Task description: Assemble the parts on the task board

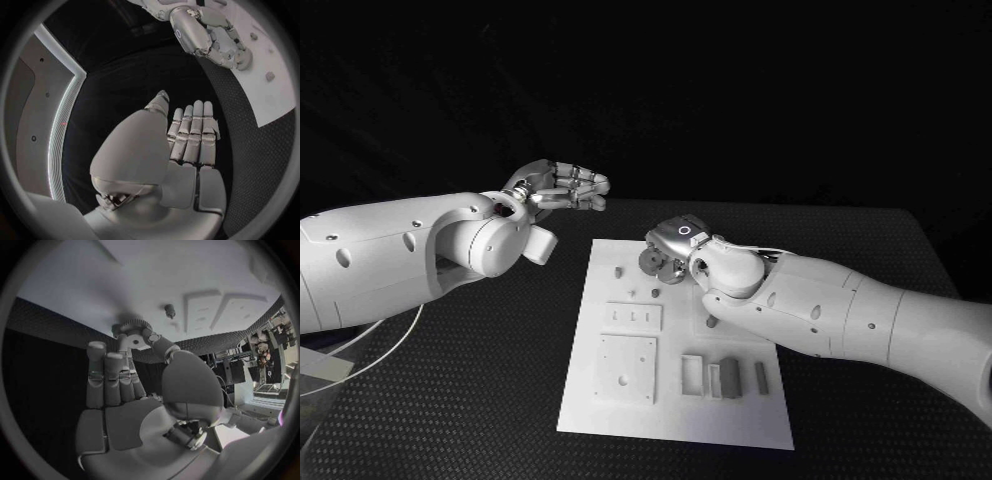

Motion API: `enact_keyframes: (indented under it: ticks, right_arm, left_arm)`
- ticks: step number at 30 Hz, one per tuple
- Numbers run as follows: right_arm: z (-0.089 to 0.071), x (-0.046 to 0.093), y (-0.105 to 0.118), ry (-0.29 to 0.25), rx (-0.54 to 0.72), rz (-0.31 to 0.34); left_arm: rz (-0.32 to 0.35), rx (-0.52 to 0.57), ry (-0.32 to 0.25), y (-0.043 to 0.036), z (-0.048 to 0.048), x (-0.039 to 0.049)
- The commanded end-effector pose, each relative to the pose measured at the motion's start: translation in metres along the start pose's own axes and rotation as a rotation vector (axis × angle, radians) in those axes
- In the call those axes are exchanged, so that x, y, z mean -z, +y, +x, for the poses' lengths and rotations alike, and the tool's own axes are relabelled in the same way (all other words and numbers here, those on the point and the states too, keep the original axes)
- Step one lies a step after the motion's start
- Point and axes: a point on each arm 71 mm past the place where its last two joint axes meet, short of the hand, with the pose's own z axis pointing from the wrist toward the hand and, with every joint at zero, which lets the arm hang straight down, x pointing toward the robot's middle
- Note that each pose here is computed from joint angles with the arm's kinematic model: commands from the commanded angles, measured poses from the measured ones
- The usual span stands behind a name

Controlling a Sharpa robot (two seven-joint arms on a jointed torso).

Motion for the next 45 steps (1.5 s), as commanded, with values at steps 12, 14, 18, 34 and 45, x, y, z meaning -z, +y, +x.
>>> enact_keyframes:
  ticks: [12, 14, 18, 34, 45]
  right_arm:
    - [0.0121, 0.0041, 0.0075, 0.066, 0.002, -0.032]
    - [0.0121, 0.0039, 0.0075, 0.065, 0.003, -0.031]
    - [0.0121, 0.0035, 0.0071, 0.063, 0.000, -0.029]
    - [0.0134, 0.0031, 0.0014, 0.059, 0.000, -0.010]
    - [0.0114, 0.0038, 0.0005, 0.030, -0.015, -0.004]
  left_arm:
    - [0.013, -0.001, 0.008, -0.0027, 0.0009, 0.0002]
    - [0.013, -0.001, 0.009, -0.0028, 0.0011, 0.0002]
    - [0.013, -0.001, 0.009, -0.0029, 0.0013, 0.0001]
    - [0.013, -0.002, 0.008, -0.0030, 0.0008, 0.0002]
    - [0.012, -0.002, 0.009, -0.0030, 0.0007, 0.0001]
